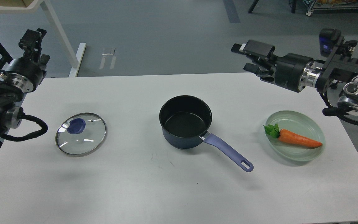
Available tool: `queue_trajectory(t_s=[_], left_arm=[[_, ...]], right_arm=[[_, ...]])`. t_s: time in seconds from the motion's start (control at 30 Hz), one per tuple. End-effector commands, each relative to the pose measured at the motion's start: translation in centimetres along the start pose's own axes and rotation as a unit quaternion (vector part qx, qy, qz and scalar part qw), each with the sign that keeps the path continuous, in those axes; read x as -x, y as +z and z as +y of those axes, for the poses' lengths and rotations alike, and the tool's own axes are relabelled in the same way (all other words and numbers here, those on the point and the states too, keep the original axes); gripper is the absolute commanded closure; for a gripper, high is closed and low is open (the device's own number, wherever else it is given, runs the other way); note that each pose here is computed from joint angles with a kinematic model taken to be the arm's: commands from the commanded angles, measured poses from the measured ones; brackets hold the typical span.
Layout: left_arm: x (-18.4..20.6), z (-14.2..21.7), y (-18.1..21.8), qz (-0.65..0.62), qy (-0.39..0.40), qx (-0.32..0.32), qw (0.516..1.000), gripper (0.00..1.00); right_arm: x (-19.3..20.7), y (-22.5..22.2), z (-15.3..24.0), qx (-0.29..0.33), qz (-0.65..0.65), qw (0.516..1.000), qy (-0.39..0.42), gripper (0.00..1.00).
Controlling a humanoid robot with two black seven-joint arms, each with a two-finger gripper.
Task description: Open pot lid
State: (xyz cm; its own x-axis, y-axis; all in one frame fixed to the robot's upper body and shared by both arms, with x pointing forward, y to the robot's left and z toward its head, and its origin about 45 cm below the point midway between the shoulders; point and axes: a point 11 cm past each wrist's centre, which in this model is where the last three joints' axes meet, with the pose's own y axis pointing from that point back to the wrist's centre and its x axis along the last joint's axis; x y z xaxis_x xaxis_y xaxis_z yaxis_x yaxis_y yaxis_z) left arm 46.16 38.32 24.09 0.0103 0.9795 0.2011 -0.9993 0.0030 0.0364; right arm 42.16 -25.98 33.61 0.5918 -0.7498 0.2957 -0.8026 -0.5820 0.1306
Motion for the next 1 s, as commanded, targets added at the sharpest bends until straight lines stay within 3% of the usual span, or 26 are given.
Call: queue_trajectory(t_s=[0.0,0.3,0.57,0.8,0.97], left_arm=[[2.9,-1.1,0.6,0.069,-0.003,0.014,0.998,0.01],[3.1,-2.0,0.2,0.213,0.015,0.015,0.977,0.01],[4.0,-2.0,-0.3,0.269,-0.008,0.017,0.963,0.01],[5.3,-2.2,0.0,0.331,-0.019,0.026,0.943,0.01],[5.8,-2.2,-0.1,0.335,-0.024,0.025,0.942,0.01]], right_arm=[[-2.7,-1.0,0.0,-0.042,-0.066,0.995,0.058,0.00],[-5.2,2.9,-2.6,-0.055,-0.170,0.974,0.142,0.00],[-4.5,7.4,-3.1,-0.101,-0.396,0.889,0.206,0.00],[-1.5,10.3,-5.3,-0.146,-0.521,0.814,0.209,0.00],[-1.5,12.3,-5.3,-0.153,-0.554,0.784,0.233,0.00]])
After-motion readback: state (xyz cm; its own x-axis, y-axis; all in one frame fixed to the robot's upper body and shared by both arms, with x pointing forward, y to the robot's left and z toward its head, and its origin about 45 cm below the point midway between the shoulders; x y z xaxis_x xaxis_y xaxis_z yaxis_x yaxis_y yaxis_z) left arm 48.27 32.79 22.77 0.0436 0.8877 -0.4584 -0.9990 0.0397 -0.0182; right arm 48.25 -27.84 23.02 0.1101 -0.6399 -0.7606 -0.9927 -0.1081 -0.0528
